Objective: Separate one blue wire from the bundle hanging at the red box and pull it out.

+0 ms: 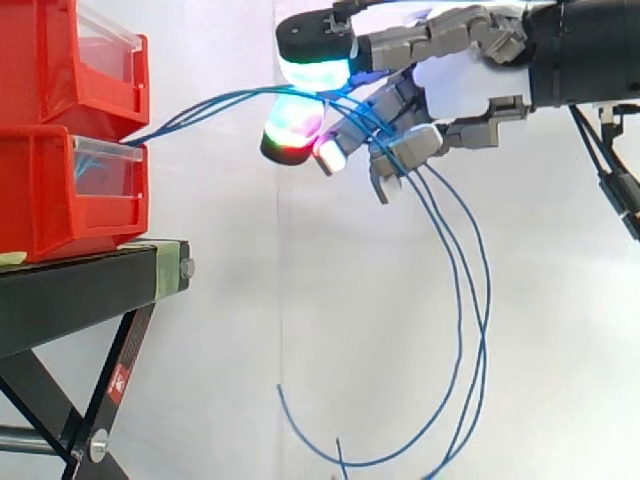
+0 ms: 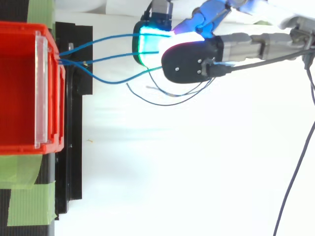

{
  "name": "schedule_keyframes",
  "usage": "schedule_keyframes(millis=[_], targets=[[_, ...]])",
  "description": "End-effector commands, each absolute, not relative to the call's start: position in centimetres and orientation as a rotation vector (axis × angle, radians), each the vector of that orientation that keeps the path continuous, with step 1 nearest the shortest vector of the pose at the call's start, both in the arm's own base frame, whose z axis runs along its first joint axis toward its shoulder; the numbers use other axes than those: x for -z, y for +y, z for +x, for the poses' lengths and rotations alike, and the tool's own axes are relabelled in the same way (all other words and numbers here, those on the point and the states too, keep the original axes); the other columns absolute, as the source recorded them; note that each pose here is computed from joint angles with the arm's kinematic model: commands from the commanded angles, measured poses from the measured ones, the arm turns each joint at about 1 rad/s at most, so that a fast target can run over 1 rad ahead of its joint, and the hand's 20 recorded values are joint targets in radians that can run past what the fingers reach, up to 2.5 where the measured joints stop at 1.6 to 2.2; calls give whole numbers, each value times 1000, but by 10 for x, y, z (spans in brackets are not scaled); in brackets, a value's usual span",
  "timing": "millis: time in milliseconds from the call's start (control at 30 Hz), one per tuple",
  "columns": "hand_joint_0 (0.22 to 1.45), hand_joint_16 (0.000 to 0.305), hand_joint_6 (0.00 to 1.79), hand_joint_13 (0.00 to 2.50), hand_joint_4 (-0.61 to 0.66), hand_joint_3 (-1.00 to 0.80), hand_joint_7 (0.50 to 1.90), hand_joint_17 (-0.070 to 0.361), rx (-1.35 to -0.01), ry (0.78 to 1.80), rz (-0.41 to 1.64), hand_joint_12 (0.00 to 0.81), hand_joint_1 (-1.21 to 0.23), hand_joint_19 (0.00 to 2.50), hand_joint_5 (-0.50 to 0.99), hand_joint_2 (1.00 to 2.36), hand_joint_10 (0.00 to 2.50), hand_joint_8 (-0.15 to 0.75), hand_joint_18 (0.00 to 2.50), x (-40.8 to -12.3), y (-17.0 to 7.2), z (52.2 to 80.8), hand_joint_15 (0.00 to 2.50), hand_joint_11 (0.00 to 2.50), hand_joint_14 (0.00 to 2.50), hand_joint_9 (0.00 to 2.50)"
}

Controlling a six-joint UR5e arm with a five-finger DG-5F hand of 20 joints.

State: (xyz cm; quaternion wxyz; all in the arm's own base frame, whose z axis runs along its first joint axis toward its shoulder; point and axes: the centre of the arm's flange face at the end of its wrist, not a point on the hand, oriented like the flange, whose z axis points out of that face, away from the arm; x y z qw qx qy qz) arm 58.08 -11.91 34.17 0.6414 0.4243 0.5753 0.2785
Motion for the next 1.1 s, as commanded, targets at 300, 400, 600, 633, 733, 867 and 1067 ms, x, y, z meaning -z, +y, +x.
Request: schedule_keyframes(millis=[300, 400, 600, 633, 733, 867, 1067], targets=[[711, 51, 500, 1275, 253, -251, 1263, 115, -584, 1320, 911, 282, -531, 1062, -121, 1022, 18, 299, 884, -356, -121, 575, 1739, 1038, 482, 955], [726, 51, 501, 1272, 249, -232, 1260, 114, -582, 1324, 908, 288, -604, 1066, -121, 1024, 19, 295, 881, -354, -120, 576, 1733, 1051, 495, 947], [732, 50, 501, 1249, 227, -263, 1300, 112, -579, 1324, 905, 294, -795, 1059, -127, 1021, 19, 283, 866, -355, -120, 576, 1753, 1040, 478, 906], [732, 50, 500, 1239, 216, -266, 1304, 112, -577, 1325, 906, 294, -821, 1058, -129, 1021, 19, 280, 861, -355, -121, 576, 1764, 1040, 480, 896], [734, 49, 502, 1200, 199, -283, 1323, 110, -579, 1325, 905, 298, -860, 1050, -136, 1019, 18, 273, 839, -355, -120, 575, 1764, 1040, 463, 864], [657, 49, 514, 1189, 218, -322, 1304, 110, -577, 1326, 907, 304, -776, 1072, -139, 1016, 19, 280, 824, -355, -121, 575, 1742, 1045, 496, 854], [617, 50, 510, 1223, 244, -432, 1313, 111, -576, 1327, 907, 299, -472, 1081, -127, 1007, 19, 303, 850, -354, -121, 575, 1702, 1028, 538, 914]])
